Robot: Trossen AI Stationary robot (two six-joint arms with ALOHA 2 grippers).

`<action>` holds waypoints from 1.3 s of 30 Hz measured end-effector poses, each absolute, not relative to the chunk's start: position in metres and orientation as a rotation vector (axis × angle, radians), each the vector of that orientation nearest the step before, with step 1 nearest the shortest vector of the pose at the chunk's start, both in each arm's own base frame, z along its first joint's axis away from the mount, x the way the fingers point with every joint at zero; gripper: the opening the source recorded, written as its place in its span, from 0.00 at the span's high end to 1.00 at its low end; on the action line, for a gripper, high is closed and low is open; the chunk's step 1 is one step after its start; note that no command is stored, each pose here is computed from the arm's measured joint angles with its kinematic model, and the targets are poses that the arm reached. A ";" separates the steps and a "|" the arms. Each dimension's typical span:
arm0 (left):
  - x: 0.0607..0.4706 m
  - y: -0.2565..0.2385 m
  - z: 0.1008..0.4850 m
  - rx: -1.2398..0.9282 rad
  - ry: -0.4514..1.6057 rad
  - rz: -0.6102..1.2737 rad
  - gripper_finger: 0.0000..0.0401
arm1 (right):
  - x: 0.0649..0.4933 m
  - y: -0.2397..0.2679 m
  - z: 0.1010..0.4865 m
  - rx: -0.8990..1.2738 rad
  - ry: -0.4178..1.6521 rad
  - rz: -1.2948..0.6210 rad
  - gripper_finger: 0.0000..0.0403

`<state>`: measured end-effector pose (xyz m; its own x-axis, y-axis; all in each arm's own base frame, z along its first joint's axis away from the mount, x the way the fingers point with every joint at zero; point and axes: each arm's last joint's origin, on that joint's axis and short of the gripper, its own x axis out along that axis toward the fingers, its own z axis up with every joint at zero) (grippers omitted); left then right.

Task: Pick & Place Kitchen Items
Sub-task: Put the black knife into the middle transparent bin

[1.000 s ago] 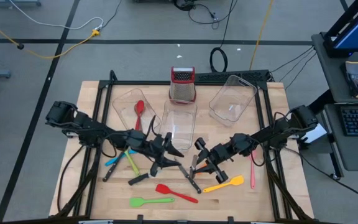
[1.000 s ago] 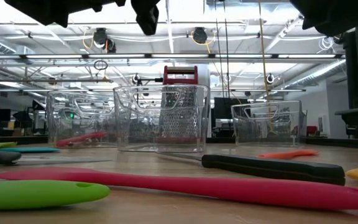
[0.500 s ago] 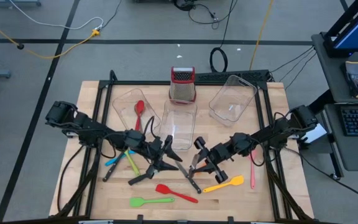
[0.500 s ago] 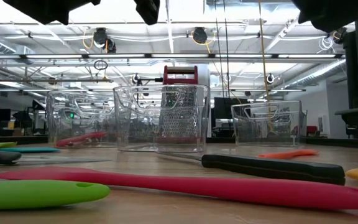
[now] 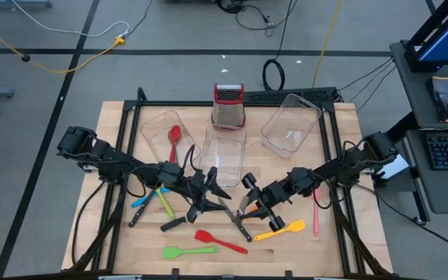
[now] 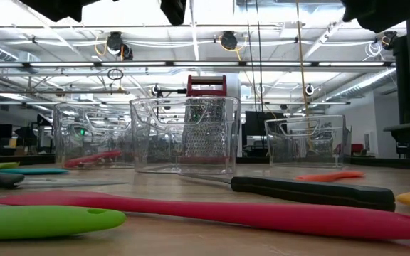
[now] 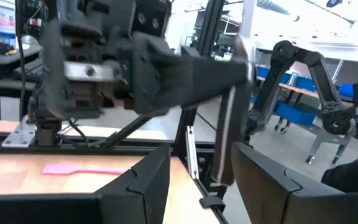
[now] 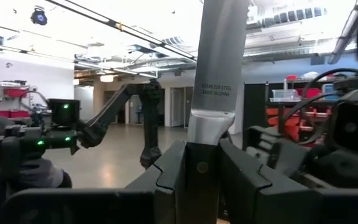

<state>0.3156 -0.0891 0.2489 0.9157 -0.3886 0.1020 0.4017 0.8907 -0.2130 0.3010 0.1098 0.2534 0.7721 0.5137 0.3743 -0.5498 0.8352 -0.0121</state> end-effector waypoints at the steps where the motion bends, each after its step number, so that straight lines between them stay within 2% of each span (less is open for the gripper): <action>1: 0.316 -0.089 0.250 -0.233 -0.062 -0.410 0.57 | 0.301 0.110 0.253 0.100 -0.376 0.579 0.84; 14: 0.327 -0.088 0.236 -0.239 -0.068 -0.391 0.57 | 0.316 0.115 0.243 0.115 -0.356 0.582 0.84; 22: 0.326 -0.090 0.239 -0.240 -0.105 -0.462 0.57 | 0.319 0.115 0.245 0.084 -0.363 0.568 0.84; 39: 0.326 -0.094 0.233 -0.233 -0.031 -0.533 0.57 | 0.322 0.109 0.243 0.080 -0.337 0.548 0.84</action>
<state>0.3256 -0.0943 0.2333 0.8613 -0.5001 0.0895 0.5071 0.8354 -0.2121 0.3218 0.1088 0.2434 0.8001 0.4977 0.3349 -0.5237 0.8518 -0.0145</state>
